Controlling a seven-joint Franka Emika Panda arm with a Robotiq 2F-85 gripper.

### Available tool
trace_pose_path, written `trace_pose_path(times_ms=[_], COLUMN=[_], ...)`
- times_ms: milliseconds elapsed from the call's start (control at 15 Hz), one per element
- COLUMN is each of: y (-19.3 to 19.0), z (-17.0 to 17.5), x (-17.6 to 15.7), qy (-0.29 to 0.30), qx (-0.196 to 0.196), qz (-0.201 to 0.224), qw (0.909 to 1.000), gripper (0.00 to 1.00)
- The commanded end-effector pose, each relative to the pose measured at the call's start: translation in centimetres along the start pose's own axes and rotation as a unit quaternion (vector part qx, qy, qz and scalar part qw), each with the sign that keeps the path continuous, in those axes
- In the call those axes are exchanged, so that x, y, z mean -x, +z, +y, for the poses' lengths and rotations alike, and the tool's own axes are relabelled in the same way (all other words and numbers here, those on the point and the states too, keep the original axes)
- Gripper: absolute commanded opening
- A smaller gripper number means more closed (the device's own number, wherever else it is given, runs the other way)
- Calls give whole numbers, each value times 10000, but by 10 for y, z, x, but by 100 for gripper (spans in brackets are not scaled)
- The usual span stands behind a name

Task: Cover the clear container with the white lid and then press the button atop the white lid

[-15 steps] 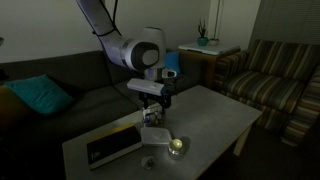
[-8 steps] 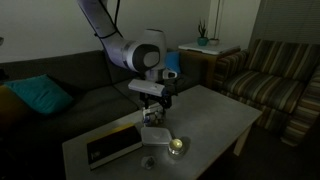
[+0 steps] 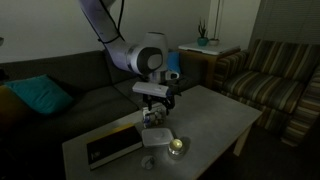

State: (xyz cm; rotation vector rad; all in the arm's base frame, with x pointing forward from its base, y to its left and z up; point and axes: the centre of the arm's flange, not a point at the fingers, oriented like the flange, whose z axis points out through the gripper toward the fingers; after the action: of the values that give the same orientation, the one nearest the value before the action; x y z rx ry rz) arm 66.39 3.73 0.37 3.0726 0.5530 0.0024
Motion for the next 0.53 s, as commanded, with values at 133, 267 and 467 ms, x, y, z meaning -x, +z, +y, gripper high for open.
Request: trace_pose_path(times_ms=[133,267,467], y=[57,76,102], z=[40,47,46], x=[-38,-41,-38], qy=[-474,-621,-886], qx=[6,-124,-260], qz=[-189,-250,-305], qw=[9987,9977,9953], gripper=[100,100,100])
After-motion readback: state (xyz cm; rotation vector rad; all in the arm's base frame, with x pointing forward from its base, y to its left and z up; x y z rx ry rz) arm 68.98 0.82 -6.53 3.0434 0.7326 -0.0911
